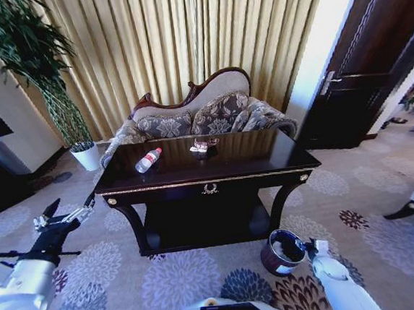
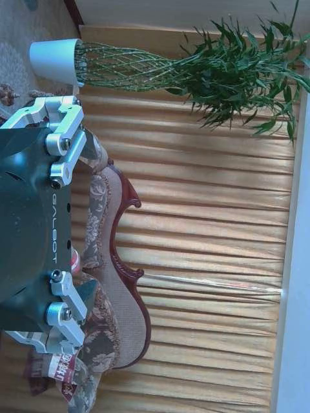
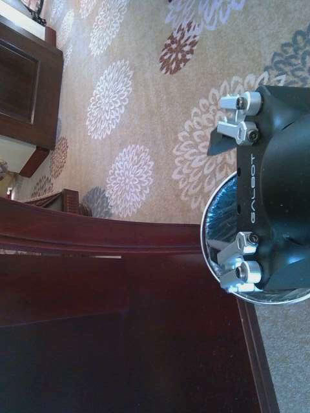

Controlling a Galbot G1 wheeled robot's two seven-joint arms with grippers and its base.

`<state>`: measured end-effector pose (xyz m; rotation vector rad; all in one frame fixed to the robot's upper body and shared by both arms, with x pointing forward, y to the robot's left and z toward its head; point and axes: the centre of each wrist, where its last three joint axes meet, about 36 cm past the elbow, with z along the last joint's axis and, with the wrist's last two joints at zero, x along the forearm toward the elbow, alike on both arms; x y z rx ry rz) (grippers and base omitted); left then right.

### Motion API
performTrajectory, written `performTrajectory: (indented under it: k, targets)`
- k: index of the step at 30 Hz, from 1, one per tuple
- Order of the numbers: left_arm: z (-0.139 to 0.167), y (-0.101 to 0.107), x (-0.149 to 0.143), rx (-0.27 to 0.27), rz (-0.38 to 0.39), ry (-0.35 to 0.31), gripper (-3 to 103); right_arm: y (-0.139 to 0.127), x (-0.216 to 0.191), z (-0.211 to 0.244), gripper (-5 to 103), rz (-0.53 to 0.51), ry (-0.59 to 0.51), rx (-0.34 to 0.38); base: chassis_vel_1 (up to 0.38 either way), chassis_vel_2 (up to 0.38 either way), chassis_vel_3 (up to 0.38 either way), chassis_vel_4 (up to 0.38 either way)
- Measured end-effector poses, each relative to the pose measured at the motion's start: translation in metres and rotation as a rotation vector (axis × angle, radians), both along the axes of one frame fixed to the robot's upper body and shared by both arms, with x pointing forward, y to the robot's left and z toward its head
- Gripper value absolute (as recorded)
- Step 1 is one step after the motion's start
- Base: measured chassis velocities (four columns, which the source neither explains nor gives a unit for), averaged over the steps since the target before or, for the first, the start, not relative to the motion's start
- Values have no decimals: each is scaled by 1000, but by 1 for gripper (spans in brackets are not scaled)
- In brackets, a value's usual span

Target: Move to the front of the table and place the trash on the table into the trash bin.

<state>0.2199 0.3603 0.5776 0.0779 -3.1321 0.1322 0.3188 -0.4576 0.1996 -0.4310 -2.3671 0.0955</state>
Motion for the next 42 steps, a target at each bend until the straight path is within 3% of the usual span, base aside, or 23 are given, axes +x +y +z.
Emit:
performTrajectory:
  k: [4,6,20,24,27,30,31,34,36,42]
  targets:
    - [0,0,-1,0,3,2,100,1,0,0,82,2,-2,1,0,0,0,0]
    - [0,1,-1,0,6,5,100,2,0,1,96,4,-4,3,0,0,0,0]
    - [0,1,0,1,4,0,100,1,0,9,100,1,-28,7,0,0,0,0]
    - [0,0,0,-3,6,1,100,12,10,43,100,9,-117,45,0,0,0,0]
    - [-1,0,-1,-6,8,2,100,28,18,91,100,46,-258,91,0,0,0,0]
    - [-1,0,-1,-6,8,2,100,33,19,101,100,54,-290,105,0,0,0,0]
    - [-1,0,-1,-6,8,2,100,49,18,139,100,89,-391,147,0,0,0,0]
    - [-1,0,-1,-5,7,3,100,61,13,163,100,126,-446,154,0,0,0,0]
    - [-1,0,-1,-7,9,4,100,87,2,215,100,202,-554,164,0,0,0,0]
    - [-2,-1,-1,-11,10,5,100,124,-17,281,100,296,-656,170,0,0,0,0]
